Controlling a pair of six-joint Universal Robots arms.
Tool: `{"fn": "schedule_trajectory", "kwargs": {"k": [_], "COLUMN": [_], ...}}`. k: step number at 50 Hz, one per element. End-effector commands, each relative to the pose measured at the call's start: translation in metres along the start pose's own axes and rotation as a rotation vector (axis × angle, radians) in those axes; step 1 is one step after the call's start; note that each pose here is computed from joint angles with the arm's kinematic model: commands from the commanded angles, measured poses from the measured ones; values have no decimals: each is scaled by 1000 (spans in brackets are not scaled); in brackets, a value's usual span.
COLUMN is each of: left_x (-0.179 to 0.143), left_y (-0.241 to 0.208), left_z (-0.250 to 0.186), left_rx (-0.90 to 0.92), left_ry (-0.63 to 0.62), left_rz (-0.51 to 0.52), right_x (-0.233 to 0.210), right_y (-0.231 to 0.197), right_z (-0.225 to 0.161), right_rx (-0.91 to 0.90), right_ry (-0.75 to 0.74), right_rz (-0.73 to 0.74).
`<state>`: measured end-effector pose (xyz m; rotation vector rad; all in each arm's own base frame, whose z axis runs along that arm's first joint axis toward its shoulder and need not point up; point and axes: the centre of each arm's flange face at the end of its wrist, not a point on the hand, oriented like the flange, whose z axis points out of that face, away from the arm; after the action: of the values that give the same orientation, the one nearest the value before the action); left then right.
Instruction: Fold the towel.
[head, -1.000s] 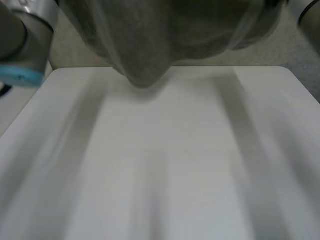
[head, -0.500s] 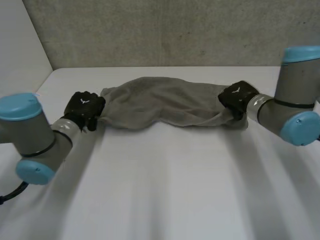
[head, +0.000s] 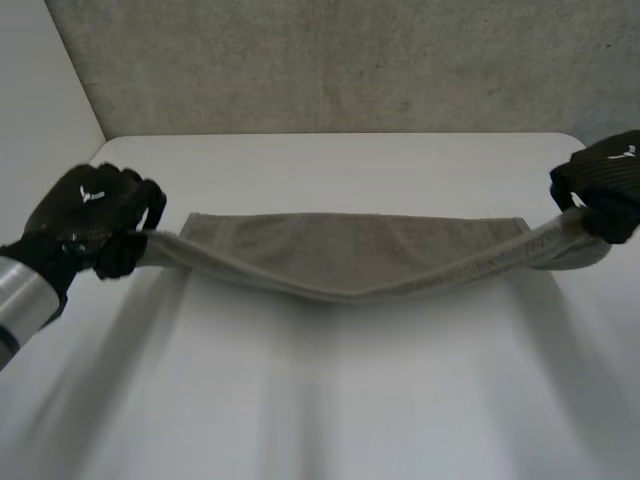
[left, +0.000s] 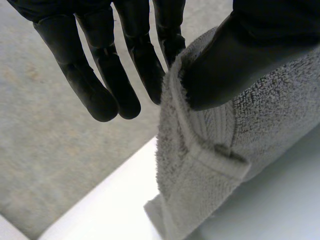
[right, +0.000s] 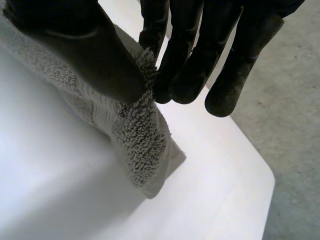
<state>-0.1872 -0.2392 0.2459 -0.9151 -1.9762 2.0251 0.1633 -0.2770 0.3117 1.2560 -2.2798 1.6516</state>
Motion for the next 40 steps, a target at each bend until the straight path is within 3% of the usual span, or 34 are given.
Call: {"fn": "schedule_trajectory", "kwargs": {"k": [1,8,15,18,26,40], "left_x": [8,-6,-2,0,-10,-3], "left_y": [4,10,44,68,105,104], "left_z": [-19,-8,56,87,134,179], "left_rx": [-51,-64,-118,-181,-324,-230], "left_ry": [46,32,122,106,-12,-2], "left_rz": [-41,-53,-80,-90,-80,-39], "right_x": [24,25,-3,-18,-18,-13], "right_y": [7,22,37,46,61,69], "right_z": [-20,-7,60,91,144,187], "right_rx": [21,5,-24,-83,-121,-63], "right_ry": [-4,-36,-121,-142,-61,101], "right_rz": [21,53,7,-10,31,71]}}
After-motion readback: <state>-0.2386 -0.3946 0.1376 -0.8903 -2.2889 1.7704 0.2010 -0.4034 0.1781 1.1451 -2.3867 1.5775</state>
